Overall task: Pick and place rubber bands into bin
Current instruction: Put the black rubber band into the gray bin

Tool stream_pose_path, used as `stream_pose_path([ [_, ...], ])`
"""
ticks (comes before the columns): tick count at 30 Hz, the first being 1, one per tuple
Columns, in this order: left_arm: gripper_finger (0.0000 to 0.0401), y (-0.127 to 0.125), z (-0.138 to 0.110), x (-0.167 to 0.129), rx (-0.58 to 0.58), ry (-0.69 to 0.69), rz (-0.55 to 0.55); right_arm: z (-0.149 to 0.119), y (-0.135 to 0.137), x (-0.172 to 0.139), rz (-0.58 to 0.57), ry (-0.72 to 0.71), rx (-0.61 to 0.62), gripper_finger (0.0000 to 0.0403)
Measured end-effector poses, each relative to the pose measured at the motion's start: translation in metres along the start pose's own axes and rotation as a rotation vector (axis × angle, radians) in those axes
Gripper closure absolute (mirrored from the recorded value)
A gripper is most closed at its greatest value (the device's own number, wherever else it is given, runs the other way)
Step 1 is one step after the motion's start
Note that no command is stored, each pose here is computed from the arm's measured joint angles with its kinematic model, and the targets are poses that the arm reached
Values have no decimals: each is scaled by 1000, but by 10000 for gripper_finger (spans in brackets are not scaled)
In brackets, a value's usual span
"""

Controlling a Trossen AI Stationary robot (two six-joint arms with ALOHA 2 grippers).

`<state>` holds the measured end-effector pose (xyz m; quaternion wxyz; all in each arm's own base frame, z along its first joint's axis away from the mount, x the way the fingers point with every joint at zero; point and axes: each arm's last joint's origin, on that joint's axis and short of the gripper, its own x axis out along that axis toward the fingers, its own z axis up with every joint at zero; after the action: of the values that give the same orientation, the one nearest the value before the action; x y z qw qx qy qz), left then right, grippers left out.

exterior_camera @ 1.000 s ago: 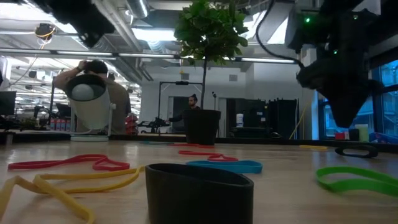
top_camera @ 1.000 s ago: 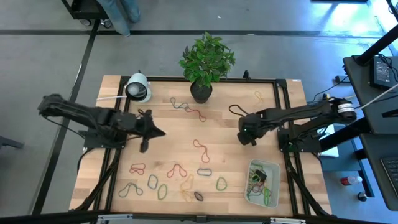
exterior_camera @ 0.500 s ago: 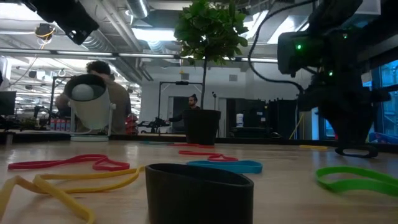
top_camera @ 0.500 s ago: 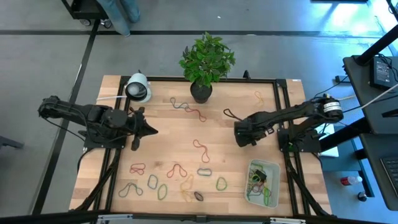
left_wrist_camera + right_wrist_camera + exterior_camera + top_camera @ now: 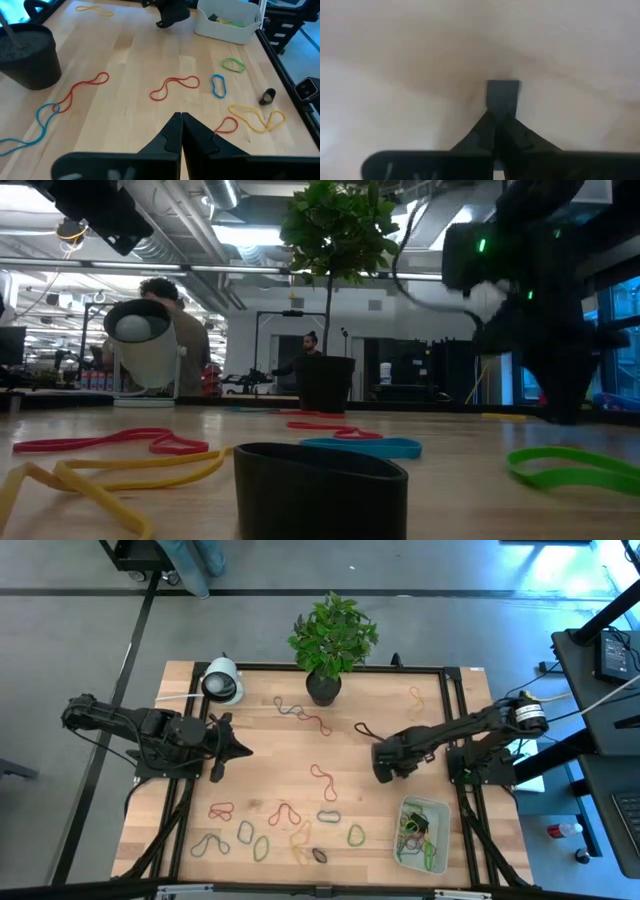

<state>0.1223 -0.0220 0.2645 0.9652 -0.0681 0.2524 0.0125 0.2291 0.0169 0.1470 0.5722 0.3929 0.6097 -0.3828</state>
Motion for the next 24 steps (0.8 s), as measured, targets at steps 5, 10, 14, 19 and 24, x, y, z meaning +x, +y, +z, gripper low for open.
stream_pose_path([
  [5,399,0,0,0,33,2,0,-19,9,-32,69,-44,-4,397],
  [10,400,0,0,0,34,1,7,-47,20,-78,91,-77,-13,399],
  [14,397,0,0,0,34,0,9,-78,28,-109,123,-69,-43,400],
  [19,398,0,0,0,34,0,8,-124,30,-121,177,-38,-37,401],
  [24,398,0,0,0,25,0,8,-170,21,-103,136,29,58,401],
])
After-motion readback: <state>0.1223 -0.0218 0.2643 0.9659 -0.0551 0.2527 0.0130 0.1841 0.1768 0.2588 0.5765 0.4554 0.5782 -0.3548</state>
